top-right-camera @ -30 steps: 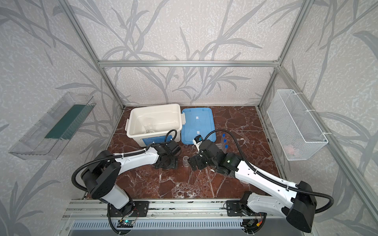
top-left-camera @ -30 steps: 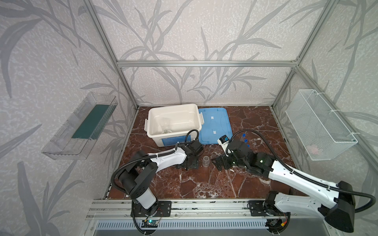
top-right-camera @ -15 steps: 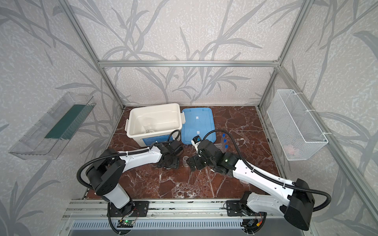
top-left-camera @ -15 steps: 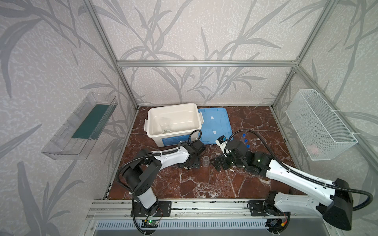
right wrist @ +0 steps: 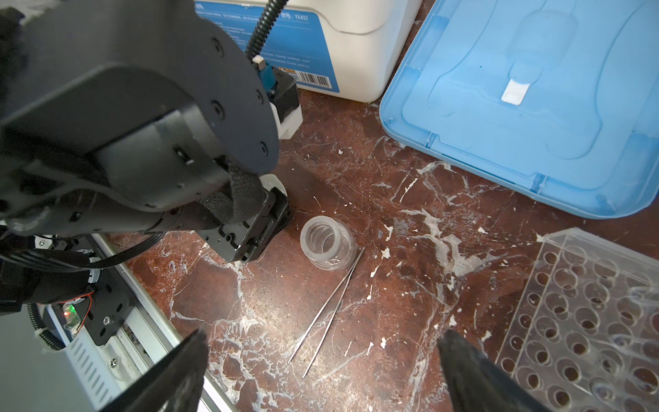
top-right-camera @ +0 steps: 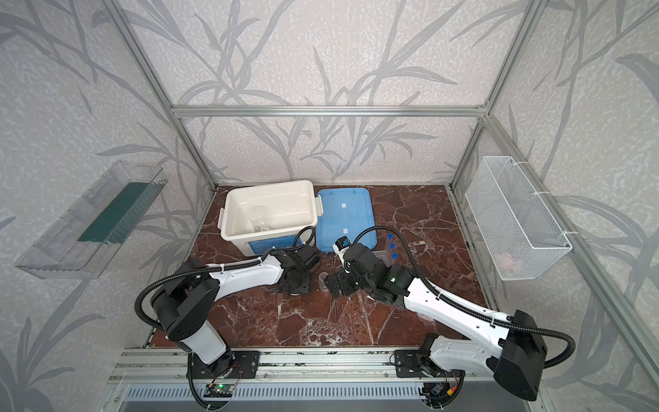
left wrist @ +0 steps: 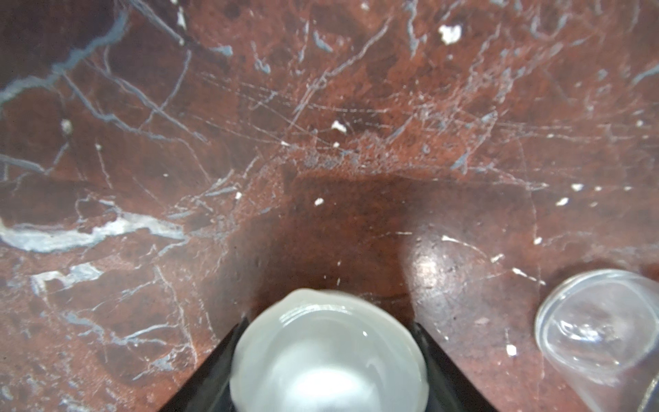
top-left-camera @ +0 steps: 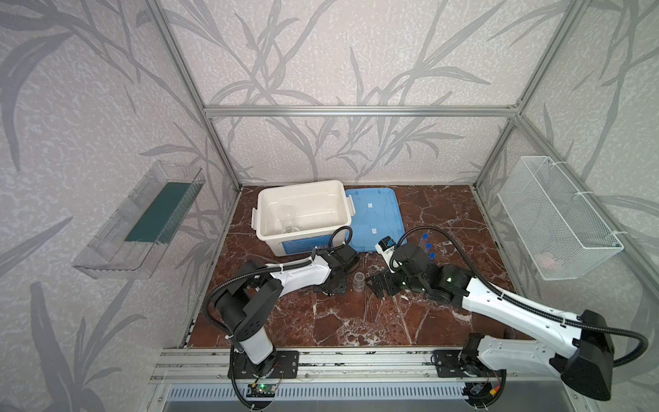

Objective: Organize the chemistry lab equipment
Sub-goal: 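Close the left gripper on the white crucible rim, then lift the crucible and carry it over the white tub with the left gripper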

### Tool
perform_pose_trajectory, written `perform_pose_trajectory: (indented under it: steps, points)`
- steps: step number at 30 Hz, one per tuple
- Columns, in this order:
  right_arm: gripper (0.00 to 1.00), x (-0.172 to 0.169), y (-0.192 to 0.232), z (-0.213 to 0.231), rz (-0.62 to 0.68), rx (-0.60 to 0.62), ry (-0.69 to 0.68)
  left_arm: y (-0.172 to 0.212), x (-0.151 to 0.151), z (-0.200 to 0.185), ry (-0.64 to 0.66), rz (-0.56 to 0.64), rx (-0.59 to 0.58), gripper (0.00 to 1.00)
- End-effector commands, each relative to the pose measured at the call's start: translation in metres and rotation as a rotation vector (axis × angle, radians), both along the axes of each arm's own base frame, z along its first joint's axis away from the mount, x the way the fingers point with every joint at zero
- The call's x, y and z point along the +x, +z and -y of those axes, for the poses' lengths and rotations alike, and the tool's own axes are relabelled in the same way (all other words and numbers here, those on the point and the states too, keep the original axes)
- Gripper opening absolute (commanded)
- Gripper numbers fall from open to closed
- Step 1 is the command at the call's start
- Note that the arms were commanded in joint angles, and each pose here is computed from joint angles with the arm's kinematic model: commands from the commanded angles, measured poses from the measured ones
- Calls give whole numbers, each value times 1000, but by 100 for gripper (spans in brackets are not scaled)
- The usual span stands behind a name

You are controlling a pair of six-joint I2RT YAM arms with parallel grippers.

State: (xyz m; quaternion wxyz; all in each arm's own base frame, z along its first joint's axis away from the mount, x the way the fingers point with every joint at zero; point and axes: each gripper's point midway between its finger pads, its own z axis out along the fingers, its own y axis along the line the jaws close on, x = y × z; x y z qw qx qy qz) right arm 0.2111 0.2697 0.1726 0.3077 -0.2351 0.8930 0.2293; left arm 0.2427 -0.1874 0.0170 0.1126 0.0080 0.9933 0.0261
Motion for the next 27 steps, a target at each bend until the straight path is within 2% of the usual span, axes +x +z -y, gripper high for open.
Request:
perform_pose_trajectory:
  steps: [1, 8, 10, 15, 19, 27]
  points:
    - [99, 2, 4, -4, 8, 13, 0, -2, -6, -16, 12, -10, 69, 64]
    - [99, 3, 6, -4, 16, 24, -5, 15, -7, -11, 17, 23, 6, 61]
    - [99, 4, 9, -4, 25, 30, -10, 22, -9, -10, 13, 33, 1, 56]
    - [99, 8, 21, -2, 64, 47, -23, 47, -16, -4, -8, 65, -21, 55]
    - [99, 12, 42, -2, 118, 70, -25, 88, -15, -1, -57, 123, -11, 54]
    - [99, 22, 111, -13, 244, 254, -35, 189, 18, 8, -114, 307, -61, 53]
